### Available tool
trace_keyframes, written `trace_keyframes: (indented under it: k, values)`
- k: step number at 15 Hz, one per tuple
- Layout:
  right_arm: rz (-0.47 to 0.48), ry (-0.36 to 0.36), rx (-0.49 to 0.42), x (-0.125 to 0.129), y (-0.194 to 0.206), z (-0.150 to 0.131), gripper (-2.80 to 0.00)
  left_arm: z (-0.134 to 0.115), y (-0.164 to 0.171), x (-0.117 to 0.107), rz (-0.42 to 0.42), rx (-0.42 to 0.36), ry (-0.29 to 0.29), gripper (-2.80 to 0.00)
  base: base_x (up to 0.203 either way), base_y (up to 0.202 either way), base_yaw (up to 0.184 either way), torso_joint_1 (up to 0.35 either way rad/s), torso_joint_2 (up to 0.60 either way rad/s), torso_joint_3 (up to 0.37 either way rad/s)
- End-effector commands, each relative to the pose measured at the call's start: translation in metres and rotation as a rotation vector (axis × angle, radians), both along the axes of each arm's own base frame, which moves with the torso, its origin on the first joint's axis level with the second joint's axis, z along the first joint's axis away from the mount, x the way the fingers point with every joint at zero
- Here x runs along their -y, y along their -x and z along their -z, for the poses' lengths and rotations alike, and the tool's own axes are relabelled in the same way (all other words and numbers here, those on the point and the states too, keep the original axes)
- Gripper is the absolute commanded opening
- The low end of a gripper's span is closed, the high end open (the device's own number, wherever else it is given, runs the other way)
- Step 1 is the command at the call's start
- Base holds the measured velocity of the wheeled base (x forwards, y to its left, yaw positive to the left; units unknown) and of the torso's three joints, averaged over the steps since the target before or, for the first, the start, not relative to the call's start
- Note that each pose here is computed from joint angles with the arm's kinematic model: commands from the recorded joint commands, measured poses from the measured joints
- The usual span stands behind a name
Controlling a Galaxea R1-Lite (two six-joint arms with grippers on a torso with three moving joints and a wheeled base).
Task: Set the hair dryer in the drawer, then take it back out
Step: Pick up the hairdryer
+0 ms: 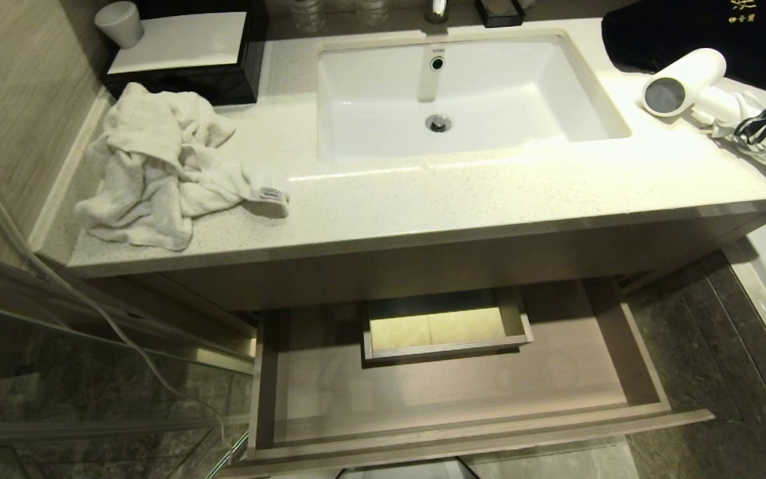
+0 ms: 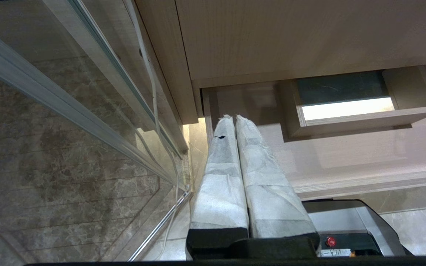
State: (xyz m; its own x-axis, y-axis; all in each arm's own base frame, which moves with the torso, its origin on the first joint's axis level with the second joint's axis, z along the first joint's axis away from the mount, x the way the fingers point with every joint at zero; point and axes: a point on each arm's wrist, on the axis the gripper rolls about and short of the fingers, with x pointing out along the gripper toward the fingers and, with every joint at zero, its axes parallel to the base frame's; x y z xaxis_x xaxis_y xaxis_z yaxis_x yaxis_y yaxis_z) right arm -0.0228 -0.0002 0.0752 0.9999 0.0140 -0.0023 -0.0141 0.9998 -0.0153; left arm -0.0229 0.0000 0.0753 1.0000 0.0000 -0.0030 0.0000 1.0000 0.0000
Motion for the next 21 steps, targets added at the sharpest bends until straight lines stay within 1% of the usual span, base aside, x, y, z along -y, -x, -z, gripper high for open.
trace_keyframes:
  k: [1,6,9,11,17,20,21]
  values:
    - [-0.001,0.0,-0.001,0.0,-0.0002,0.0,-2.8,-0.0001,0.0,0.0,0.0,0.001,0.0,-2.8,0.0,0.0,0.0,0.0,0.0,0.0]
    - [0.0,-0.002,-0.003,0.0,-0.0002,0.0002,-2.8,0.0003,0.0,0.0,0.0,-0.001,0.0,-2.8,0.0,0.0,0.0,0.0,0.0,0.0]
    - [0.0,-0.006,-0.001,0.0,-0.0001,0.0003,-2.8,-0.0002,0.0002,0.0,0.0,0.003,0.0,-2.8,0.0,0.0,0.0,0.137,-0.26,-0.135]
    - [0.0,-0.006,0.001,0.0,0.0,-0.0001,-2.8,0.0003,0.0,0.0,0.0,0.0,0.0,-2.8,0.003,0.016,-0.109,0.158,-0.32,-0.158]
    - [-0.001,0.0,-0.004,0.0,-0.0003,0.0004,-2.8,0.0002,-0.0001,0.0,0.0,0.0,0.0,-2.8,0.001,0.01,-0.17,0.162,-0.31,-0.153]
    - [-0.001,-0.003,-0.004,0.0,-0.0003,0.0004,-2.8,0.0003,-0.0001,0.0,0.0,-0.002,0.0,-2.8,-0.001,0.004,-0.14,0.006,-0.01,-0.001]
    - [-0.001,0.0,-0.002,0.0,-0.0001,0.0004,-2.8,0.0,0.0,0.0,0.0,0.0,0.0,-2.8,0.0,0.0,0.0,0.0,0.0,0.0]
